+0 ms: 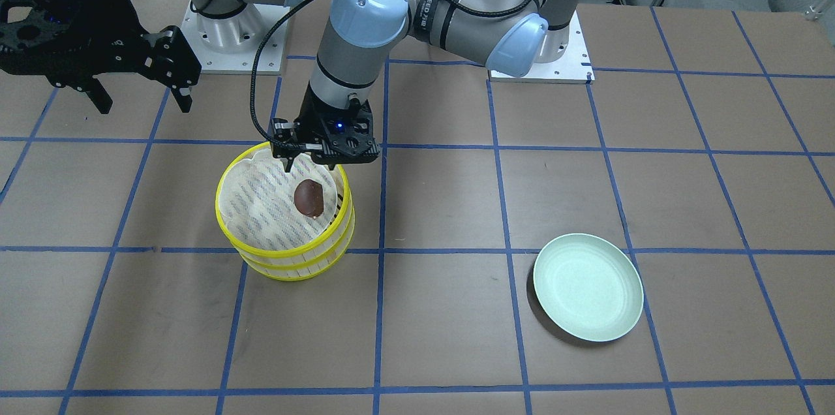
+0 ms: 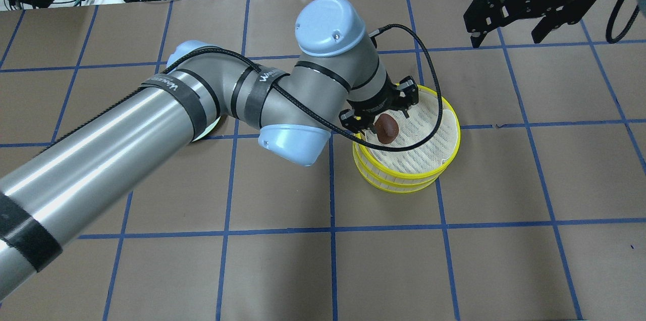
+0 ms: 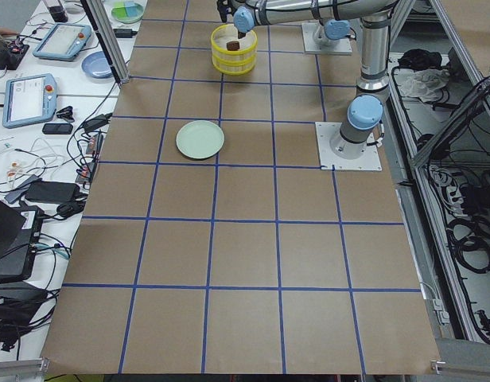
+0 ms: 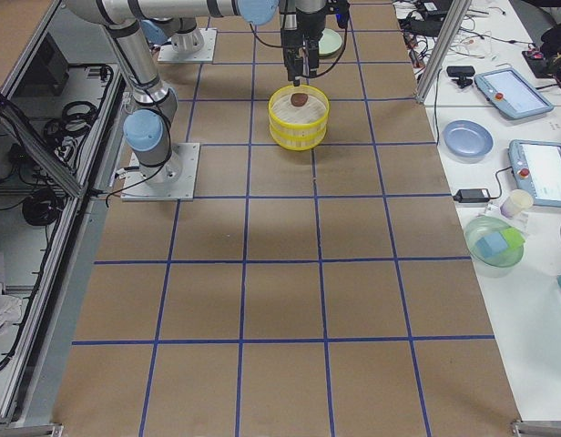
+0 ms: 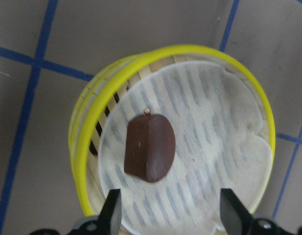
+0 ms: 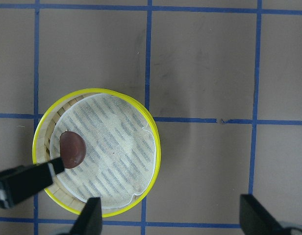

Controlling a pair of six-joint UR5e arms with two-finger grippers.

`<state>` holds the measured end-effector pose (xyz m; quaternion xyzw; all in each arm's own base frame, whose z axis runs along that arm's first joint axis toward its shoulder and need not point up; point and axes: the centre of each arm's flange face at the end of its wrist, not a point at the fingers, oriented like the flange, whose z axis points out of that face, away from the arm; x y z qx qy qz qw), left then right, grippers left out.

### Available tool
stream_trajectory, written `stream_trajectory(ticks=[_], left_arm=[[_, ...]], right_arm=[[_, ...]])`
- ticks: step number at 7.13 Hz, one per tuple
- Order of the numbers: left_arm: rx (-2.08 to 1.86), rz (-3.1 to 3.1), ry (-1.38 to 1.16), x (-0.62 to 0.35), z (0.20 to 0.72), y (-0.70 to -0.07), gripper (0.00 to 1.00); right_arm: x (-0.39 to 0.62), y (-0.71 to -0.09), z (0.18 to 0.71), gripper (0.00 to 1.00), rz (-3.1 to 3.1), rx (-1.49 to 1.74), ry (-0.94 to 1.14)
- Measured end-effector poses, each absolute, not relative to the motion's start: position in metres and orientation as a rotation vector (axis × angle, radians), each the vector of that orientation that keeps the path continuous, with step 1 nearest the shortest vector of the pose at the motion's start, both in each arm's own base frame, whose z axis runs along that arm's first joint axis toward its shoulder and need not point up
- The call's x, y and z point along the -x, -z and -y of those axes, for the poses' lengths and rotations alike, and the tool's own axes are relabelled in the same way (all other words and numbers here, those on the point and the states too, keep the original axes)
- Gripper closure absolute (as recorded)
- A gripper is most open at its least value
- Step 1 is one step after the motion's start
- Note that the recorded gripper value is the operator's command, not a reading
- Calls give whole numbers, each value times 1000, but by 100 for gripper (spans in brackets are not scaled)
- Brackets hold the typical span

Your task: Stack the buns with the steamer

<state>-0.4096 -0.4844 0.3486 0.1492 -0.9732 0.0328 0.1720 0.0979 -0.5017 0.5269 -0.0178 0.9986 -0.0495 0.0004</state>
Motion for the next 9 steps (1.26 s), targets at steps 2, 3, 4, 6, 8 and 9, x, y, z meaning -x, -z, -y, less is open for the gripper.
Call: stream_trajectory(ticks=[2,3,4,6,8,9], left_arm=[[-342,2880,-171,327,522,-370,1],[-285,2961,-172,279,534,-382,0],[-285,3010,-184,227,546,-397,0],[-345,3043,-209,138,560,-423,0],[-286,3086,-197,93,551,-443,0],[-267,3107,-185,87,539,-456,0]], right_arm=[[-98,-527,502,0,-3136,56,154],[-98,-527,501,0,-3136,56,155],[-98,-527,501,0,-3136,56,156],[-98,-527,501,0,-3135,56,154],[-98,-527,501,0,-3135,56,154],[-98,-526,501,0,-3135,56,153]])
